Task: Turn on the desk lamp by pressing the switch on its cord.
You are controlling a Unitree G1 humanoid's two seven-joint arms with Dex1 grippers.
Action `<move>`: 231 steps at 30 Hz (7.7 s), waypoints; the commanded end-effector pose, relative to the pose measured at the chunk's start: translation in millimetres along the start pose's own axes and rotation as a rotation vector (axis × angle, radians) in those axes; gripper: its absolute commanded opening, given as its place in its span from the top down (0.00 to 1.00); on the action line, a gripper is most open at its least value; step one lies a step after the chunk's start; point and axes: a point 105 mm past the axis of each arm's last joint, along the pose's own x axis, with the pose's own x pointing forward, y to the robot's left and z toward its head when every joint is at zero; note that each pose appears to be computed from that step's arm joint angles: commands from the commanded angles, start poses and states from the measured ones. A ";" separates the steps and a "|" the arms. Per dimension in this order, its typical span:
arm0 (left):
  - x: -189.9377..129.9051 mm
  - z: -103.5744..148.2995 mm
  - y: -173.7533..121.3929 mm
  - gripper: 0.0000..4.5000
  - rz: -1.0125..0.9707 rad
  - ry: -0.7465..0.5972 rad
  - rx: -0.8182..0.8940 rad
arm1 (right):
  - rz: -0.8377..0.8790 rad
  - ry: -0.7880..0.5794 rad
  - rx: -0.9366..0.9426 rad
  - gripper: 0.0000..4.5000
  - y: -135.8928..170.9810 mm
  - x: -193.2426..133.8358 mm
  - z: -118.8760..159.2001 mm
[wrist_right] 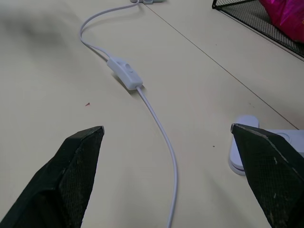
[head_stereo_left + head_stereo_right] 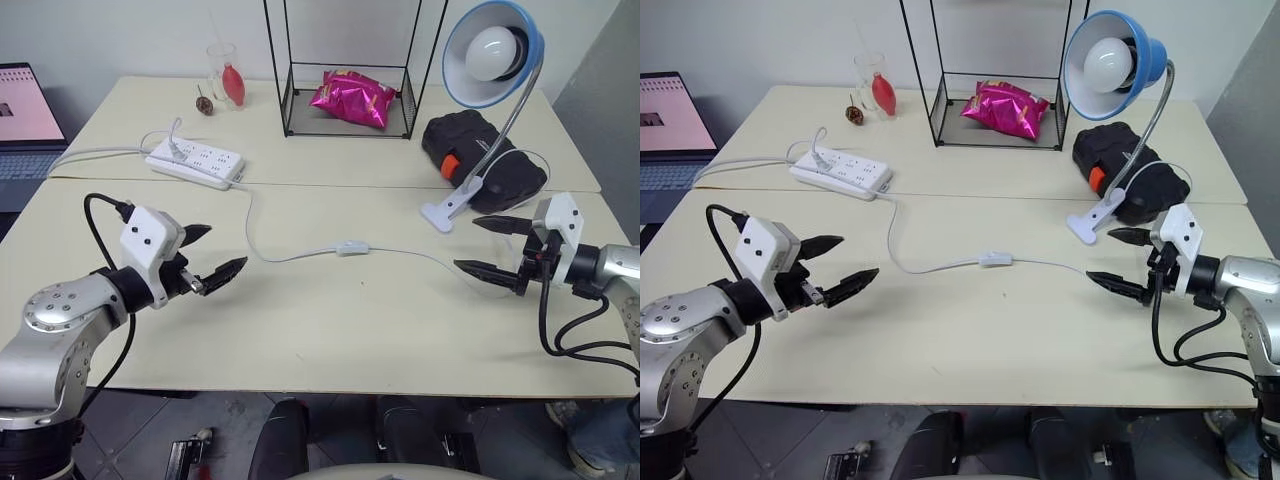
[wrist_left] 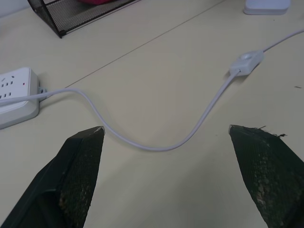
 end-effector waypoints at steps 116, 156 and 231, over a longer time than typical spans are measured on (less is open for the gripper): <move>142.4 57.8 -87.3 0.75 -0.468 -0.203 0.018 | -0.170 -0.472 1.309 0.00 70.0 124.5 51.6; 136.8 69.7 -97.4 0.75 -0.489 -0.192 -0.044 | -0.182 -0.453 1.426 0.83 66.2 135.4 46.8; 92.3 45.3 -28.6 0.00 -0.253 -0.163 0.187 | 0.043 0.095 -0.138 0.00 23.9 12.8 39.9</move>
